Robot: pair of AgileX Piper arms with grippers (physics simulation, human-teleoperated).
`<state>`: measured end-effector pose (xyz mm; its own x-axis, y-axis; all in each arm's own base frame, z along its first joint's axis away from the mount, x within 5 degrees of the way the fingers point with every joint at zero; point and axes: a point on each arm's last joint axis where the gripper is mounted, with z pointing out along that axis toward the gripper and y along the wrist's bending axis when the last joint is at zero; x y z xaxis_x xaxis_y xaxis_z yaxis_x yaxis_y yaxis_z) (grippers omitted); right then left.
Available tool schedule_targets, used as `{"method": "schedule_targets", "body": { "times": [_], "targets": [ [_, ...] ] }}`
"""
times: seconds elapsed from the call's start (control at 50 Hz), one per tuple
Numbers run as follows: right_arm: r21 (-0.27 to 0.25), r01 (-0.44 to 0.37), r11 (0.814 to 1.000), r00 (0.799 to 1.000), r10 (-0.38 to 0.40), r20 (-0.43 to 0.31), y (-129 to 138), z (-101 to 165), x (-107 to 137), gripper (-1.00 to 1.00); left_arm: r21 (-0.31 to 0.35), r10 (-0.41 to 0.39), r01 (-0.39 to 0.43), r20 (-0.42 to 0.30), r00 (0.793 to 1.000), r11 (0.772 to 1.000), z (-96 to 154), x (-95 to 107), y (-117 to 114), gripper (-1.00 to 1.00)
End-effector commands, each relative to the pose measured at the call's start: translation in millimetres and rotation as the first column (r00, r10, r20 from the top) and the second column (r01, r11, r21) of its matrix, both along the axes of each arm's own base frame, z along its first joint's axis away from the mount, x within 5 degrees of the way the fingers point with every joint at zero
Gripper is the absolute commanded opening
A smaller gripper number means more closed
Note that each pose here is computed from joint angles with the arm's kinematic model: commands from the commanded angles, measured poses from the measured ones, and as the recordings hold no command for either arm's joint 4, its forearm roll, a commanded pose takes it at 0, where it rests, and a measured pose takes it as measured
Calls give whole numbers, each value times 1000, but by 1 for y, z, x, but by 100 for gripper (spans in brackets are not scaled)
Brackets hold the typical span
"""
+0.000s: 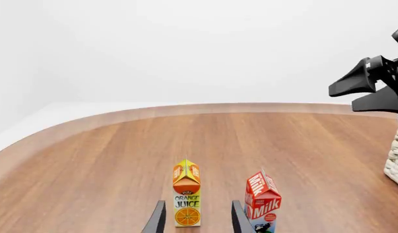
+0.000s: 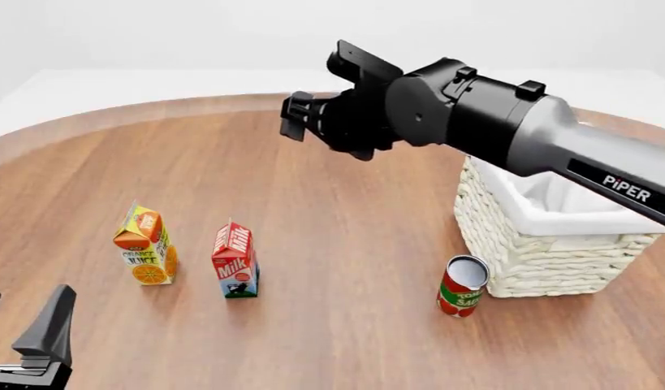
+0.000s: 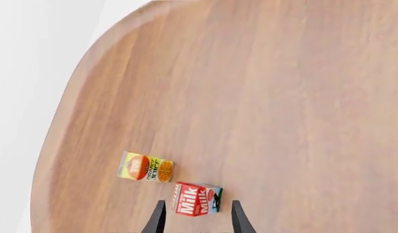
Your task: Pick the milk and place it in the basket.
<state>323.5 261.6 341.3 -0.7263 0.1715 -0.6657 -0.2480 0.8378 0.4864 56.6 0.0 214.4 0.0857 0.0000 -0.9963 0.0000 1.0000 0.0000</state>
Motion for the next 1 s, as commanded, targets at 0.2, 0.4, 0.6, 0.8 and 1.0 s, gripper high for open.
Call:
{"method": "schedule_targets", "body": {
  "times": [0.2, 0.4, 0.6, 0.8, 1.0],
  "targets": [
    [37, -31, 999, 997, 34, -68, 45, -28, -3, 100, 0, 0, 0, 0, 1000, 1000, 0, 0, 0, 100],
    [55, -23, 998, 995, 28, -92, 52, -38, -5, 100, 0, 0, 0, 0, 1000, 1000, 0, 0, 0, 100],
    [61, -17, 998, 993, 24, -118, 58, -51, -7, 100, 0, 0, 0, 0, 1000, 1000, 0, 0, 0, 100],
    [57, -13, 998, 988, 22, -154, 67, -66, -9, 100, 0, 0, 0, 0, 1000, 1000, 0, 0, 0, 100],
    [4, -41, 999, 982, 41, -183, 81, -80, -5, 100, 0, 0, 0, 0, 1000, 1000, 0, 0, 0, 100]
  ]
}}
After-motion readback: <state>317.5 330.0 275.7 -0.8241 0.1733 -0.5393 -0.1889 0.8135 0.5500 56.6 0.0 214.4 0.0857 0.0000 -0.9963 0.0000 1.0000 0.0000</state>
